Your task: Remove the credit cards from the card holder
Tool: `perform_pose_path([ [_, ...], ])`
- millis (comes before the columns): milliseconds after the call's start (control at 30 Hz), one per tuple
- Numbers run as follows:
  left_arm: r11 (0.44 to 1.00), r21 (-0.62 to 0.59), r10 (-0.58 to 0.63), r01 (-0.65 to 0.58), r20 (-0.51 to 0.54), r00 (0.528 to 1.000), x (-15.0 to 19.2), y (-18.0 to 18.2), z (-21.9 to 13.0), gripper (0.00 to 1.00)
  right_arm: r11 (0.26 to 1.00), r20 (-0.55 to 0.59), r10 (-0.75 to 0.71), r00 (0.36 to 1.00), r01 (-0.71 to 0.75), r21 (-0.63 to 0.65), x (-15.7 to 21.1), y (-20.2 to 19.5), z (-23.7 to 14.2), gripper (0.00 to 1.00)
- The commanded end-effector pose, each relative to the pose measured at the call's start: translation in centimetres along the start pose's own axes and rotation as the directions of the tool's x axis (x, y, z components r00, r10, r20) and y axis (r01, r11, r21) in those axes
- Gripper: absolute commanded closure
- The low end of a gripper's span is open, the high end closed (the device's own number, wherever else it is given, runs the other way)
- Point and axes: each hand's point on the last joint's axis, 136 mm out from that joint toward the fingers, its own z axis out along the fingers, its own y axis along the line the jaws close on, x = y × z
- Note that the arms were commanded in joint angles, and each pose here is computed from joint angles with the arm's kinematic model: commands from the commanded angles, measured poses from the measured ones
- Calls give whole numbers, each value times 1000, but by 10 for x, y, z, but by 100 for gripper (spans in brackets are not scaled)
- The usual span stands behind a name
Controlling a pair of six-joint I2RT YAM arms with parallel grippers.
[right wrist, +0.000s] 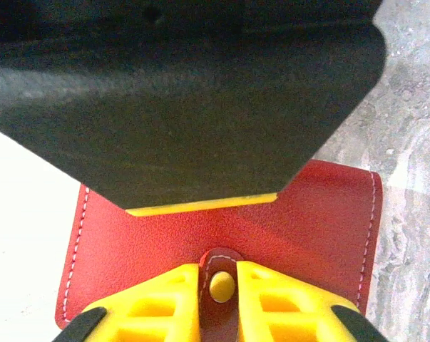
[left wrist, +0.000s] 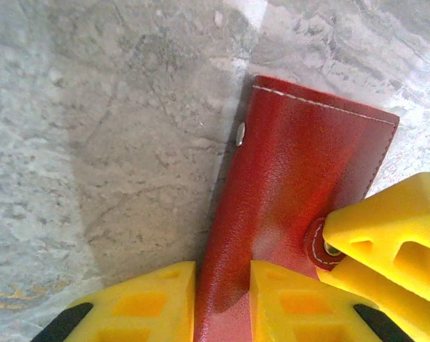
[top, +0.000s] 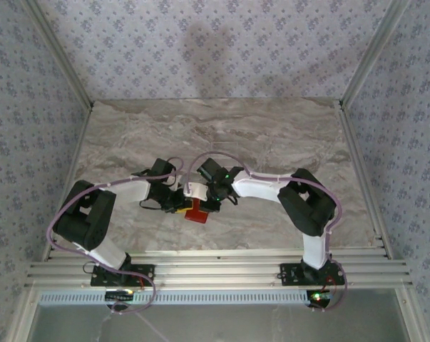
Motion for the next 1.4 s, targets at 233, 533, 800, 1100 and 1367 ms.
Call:
perform_pose_path([
  [233,999,-50,-22,21,-24,999,7,15,3,77,995,115,4,993,-16,101,-14,-4,-13,94],
  [533,996,-90,-33,29,-42,999,10,24,4,78,984,236,11,972,-53,172,-27,-10,-33,99],
  [800,994,-103,-39,34,-44,998,10,25,2,78,972,250,64,966,-117,202,-23,-14,-43,89],
  [1100,999,-29,-18,18,8,1000,-3,-4,-16,68,883,266,342,901,-405,236,-21,-22,-68,59],
  [1367,998,-58,-11,15,79,997,-12,-10,-35,65,567,317,746,585,-809,155,-12,-34,-76,61],
])
